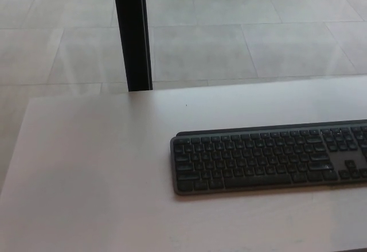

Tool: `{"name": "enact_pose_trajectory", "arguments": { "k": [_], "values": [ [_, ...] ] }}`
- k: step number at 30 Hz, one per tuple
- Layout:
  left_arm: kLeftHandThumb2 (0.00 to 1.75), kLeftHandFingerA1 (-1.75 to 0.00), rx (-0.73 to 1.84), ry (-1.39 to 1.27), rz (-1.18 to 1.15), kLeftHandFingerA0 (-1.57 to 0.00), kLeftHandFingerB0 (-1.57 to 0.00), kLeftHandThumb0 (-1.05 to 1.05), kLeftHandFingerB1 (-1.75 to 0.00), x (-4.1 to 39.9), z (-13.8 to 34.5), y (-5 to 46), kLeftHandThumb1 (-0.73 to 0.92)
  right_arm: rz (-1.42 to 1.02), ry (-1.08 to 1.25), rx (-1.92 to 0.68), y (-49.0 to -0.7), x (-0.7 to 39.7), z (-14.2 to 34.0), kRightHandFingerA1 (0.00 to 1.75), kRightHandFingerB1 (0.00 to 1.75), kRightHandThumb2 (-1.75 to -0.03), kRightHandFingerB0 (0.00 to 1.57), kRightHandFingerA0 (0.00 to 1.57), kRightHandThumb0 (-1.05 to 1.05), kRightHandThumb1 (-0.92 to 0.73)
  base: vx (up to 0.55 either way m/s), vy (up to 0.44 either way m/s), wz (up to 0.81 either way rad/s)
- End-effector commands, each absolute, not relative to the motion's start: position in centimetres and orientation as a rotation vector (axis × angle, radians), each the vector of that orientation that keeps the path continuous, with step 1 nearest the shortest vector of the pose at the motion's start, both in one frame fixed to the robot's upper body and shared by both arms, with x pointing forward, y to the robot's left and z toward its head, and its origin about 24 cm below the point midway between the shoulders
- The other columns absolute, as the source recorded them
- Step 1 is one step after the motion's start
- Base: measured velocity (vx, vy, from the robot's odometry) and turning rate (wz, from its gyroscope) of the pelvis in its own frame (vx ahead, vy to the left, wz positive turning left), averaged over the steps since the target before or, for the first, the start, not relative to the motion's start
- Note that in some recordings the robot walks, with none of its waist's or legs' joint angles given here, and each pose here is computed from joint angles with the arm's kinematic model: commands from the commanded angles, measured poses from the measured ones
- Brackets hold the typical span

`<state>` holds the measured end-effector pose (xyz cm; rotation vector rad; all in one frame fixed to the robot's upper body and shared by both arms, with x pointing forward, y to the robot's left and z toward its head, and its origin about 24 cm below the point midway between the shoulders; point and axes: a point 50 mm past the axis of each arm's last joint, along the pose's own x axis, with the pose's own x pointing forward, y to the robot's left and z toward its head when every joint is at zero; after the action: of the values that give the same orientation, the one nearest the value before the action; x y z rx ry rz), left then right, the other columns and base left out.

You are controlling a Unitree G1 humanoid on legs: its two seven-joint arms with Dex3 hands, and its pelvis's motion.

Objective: The robot uses its right fingers to click on the space key of the black keyboard placed on the center of the white desk.

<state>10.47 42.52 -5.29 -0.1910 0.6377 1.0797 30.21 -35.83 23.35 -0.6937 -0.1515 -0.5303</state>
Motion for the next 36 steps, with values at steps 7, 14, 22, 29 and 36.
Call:
{"name": "enact_pose_trajectory", "arguments": {
  "k": [7,14,22,29,36],
  "values": [
    [0.59,-0.76,-0.194,0.6,1.113,-0.71,-0.65,-0.52,-0.6,9.3,-4.4,43.7,0.64,-1.614,-0.372,0.772,-52.6,6.8,12.4,1.61,1.34,-1.02,0.82,0.95,-0.35,-0.41,0.0,0.0,0.0],
    [0.59,-0.8,-0.194,0.602,1.112,-0.75,-0.69,-0.52,-0.61,9.5,-4.6,43.5,0.64,-1.602,-0.147,0.805,-49.9,8.1,5.4,1.32,0.99,-1.05,0.77,1.21,-0.31,-0.36,0.0,0.0,0.0],
    [0.6,-0.76,-0.165,0.617,1.112,-0.74,-0.65,-0.52,-0.58,9.6,-4.7,43.3,0.65,-1.507,0.096,0.645,-47.3,9.3,2.2,1.67,1.25,-0.84,0.85,0.9,-0.38,-0.54,0.0,0.0,0.0],
    [0.6,-0.78,-0.192,0.616,1.125,-0.72,-0.65,-0.48,-0.6,9.6,-4.7,43.3,0.66,-1.361,0.381,0.503,-46.1,10.1,-0.6,1.58,0.95,-0.72,0.92,0.99,-0.37,-0.45,0.0,0.0,0.0],
    [0.59,-0.72,-0.16,0.615,1.163,-0.69,-0.61,-0.48,-0.6,9.5,-4.5,43.5,0.66,-1.301,0.37,0.478,-45.3,10.9,-1.0,0.87,0.93,-0.72,0.72,0.67,-0.39,-0.45,0.0,0.0,0.0]
  ]
}}
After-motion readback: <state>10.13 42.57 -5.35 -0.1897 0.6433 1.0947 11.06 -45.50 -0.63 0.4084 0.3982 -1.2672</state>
